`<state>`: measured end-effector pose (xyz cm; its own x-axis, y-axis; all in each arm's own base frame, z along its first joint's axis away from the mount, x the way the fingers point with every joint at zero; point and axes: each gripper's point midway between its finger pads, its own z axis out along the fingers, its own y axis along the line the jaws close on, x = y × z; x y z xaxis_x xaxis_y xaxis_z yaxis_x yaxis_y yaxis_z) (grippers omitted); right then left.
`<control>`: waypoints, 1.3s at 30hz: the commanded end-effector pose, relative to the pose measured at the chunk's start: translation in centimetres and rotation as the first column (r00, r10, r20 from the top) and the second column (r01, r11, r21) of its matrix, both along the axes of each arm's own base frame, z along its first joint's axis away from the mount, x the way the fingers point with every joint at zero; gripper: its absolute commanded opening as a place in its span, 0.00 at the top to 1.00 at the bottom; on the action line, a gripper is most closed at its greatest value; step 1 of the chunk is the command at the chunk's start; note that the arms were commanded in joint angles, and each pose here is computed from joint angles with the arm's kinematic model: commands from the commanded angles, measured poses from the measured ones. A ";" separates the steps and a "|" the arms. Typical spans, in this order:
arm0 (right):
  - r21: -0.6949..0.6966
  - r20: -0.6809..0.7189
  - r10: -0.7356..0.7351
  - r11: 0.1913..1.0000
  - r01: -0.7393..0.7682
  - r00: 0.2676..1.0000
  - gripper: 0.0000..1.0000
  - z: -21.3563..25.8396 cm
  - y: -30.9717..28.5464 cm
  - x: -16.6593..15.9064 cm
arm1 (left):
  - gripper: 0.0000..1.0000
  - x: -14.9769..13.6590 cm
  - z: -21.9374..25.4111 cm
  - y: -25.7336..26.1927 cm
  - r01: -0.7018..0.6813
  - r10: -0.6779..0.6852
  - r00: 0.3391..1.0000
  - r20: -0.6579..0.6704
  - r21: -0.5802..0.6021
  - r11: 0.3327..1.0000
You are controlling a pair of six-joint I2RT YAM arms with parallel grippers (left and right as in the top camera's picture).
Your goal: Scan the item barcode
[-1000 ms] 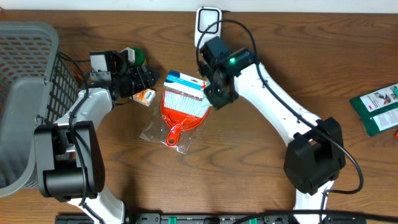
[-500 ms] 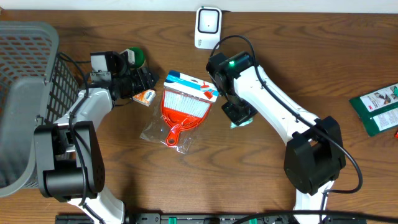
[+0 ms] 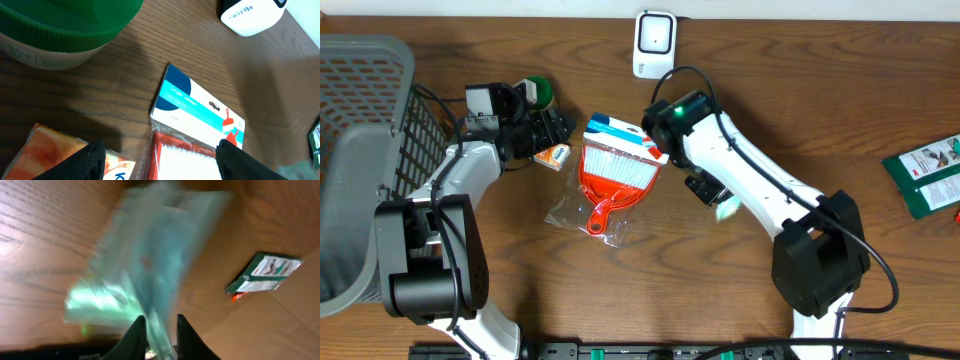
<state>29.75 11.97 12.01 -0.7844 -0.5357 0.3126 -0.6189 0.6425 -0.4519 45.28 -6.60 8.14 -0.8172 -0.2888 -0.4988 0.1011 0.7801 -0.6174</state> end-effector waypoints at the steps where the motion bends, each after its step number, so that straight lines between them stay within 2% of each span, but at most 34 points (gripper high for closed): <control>1: -0.021 0.023 0.037 0.999 -0.036 0.999 0.54 1.0 0.1 0.2 | 0.29 0.6 0.7 0.5 0.000 -0.001 1.000 0.031 0.025 1.000; 2: -0.020 0.022 0.039 0.999 -0.038 0.999 0.27 1.0 0.2 0.1 | 0.29 0.6 0.7 0.5 0.000 -0.001 1.000 0.031 0.025 1.000; 3: -0.021 0.022 0.041 0.999 -0.040 0.999 0.05 1.0 0.2 0.1 | 0.29 0.6 0.7 0.5 0.000 -0.001 1.000 0.031 0.025 1.000; 8: -0.014 0.031 0.040 0.999 -0.040 0.999 0.01 0.9 0.4 0.3 | 0.29 0.5 0.6 0.5 0.000 0.000 1.000 0.027 0.025 1.000; 10: 0.039 0.046 0.028 0.999 -0.029 0.999 0.01 0.3 1.3 0.6 | 0.29 0.5 0.6 0.5 -0.001 0.000 1.000 0.027 0.026 1.000; 13: 0.285 -0.031 -0.036 0.957 0.044 0.999 0.01 -1.6 5.5 -0.4 | 0.29 0.5 0.3 0.8 -0.015 0.014 1.000 0.019 0.041 0.999; 15: 0.489 -0.135 -0.062 0.864 0.121 0.989 0.01 -2.5 9.4 -1.5 | 0.29 0.3 -0.1 1.0 -0.025 0.025 1.000 0.005 0.053 0.998; 17: 0.609 -0.181 -0.094 0.771 0.187 0.979 0.01 -2.7 12.1 -1.4 | 0.29 0.0 -0.6 1.3 -0.038 0.039 0.999 -0.014 0.069 0.997; 20: 0.620 -0.162 -0.228 0.733 0.279 0.960 0.01 -3.1 12.4 -0.4 | 0.29 -0.2 -1.3 1.8 -0.055 0.059 0.998 -0.035 0.093 0.994; 23: 0.573 -0.172 -0.345 0.727 0.379 0.923 0.01 -4.0 11.2 -0.7 | 0.29 -0.6 -1.6 1.9 -0.051 0.056 0.997 -0.051 0.105 0.993; 31: 0.416 -0.257 -0.393 0.780 0.468 0.883 0.01 -9.0 6.8 -4.8 | 0.29 -0.7 -1.7 1.8 -0.045 0.051 0.997 -0.053 0.109 0.993; 39: 0.413 -0.257 -0.398 0.779 0.473 0.881 0.01 -7.2 7.0 -4.4 | 0.29 -0.7 -1.7 1.8 -0.041 0.047 0.998 -0.051 0.112 0.993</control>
